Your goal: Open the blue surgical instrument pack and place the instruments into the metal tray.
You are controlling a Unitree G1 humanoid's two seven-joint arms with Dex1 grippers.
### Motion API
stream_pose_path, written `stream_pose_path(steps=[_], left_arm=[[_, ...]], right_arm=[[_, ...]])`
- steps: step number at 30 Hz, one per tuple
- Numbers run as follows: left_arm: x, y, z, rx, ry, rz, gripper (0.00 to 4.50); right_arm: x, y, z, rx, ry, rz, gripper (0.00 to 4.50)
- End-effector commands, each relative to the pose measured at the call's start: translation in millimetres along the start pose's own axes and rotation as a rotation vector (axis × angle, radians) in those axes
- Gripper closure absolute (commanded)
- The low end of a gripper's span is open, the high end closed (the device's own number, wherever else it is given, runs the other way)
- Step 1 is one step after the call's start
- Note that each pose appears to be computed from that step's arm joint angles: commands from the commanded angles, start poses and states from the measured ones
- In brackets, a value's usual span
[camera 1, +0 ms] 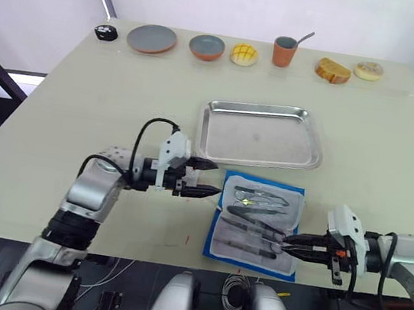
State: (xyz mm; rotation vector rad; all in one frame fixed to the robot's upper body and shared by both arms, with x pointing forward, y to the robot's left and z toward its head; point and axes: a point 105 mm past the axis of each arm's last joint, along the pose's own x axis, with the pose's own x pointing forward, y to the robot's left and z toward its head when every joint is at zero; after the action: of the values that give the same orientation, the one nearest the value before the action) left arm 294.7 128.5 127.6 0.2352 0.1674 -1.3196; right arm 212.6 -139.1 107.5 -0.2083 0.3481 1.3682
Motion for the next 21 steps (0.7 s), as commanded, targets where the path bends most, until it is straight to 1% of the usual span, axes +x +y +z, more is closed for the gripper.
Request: stream_pose_path(steps=[1,2,3,4,5,6,7,11,13,15,17,18,19,21], left_arm=[[-28.0,-10.1,15.3,0.013,-0.067,-0.013,0.9],[-35.1,-12.8,16.1,0.013,-0.071,-0.015,0.64],[-41.4,-15.8,17.2,0.013,-0.074,-0.02,0.53],[-46.1,-17.5,18.2,0.011,-0.078,-0.019,0.14],[-51.4,-19.9,18.5,0.007,-0.078,-0.02,0.0],[-56.3,-22.6,17.7,0.005,-0.071,-0.026,0.0],[-60.0,-24.5,17.2,0.008,-0.066,-0.028,0.0],[-69.3,-33.7,13.0,-0.006,-0.044,-0.045,0.0],[-71.4,-34.4,12.3,-0.034,-0.055,-0.022,0.0],[-73.5,-36.9,12.7,-0.028,-0.09,-0.002,0.0],[-76.2,-35.6,7.7,-0.051,-0.067,0.053,0.0],[-76.5,-34.6,8.2,-0.038,-0.074,0.068,0.0],[-77.4,-36.3,7.3,-0.049,-0.063,0.052,0.0],[-78.4,-36.8,12.6,0.048,-0.066,0.032,0.0]], right_arm=[[-4.9,-5.0,13.9,-0.071,-0.055,-0.038,2.5],[-5.5,-7.2,13.1,-0.082,-0.056,-0.049,2.24],[-5.3,-10.5,12.6,-0.099,-0.059,-0.065,1.99],[-4.5,-12.9,12.5,-0.112,-0.064,-0.074,1.57],[-3.7,-15.3,11.4,-0.125,-0.068,-0.08,1.04],[-2.7,-18.5,9.8,-0.142,-0.07,-0.09,0.62],[-1.8,-21.3,7.5,-0.153,-0.071,-0.096,0.08],[0.9,-28.0,-7.1,-0.179,-0.056,-0.083,0.08],[0.5,-32.6,-11.5,-0.183,-0.06,-0.087,0.08],[-0.7,-37.7,-17.9,-0.194,-0.053,-0.091,0.08],[-1.7,-38.7,-22.7,-0.193,-0.051,-0.083,0.08],[-1.8,-39.6,-23.4,-0.2,-0.055,-0.086,0.08],[-1.7,-40.2,-23.6,-0.201,-0.064,-0.088,0.08],[-1.6,-40.6,-26.4,-0.222,-0.066,-0.085,0.08]])
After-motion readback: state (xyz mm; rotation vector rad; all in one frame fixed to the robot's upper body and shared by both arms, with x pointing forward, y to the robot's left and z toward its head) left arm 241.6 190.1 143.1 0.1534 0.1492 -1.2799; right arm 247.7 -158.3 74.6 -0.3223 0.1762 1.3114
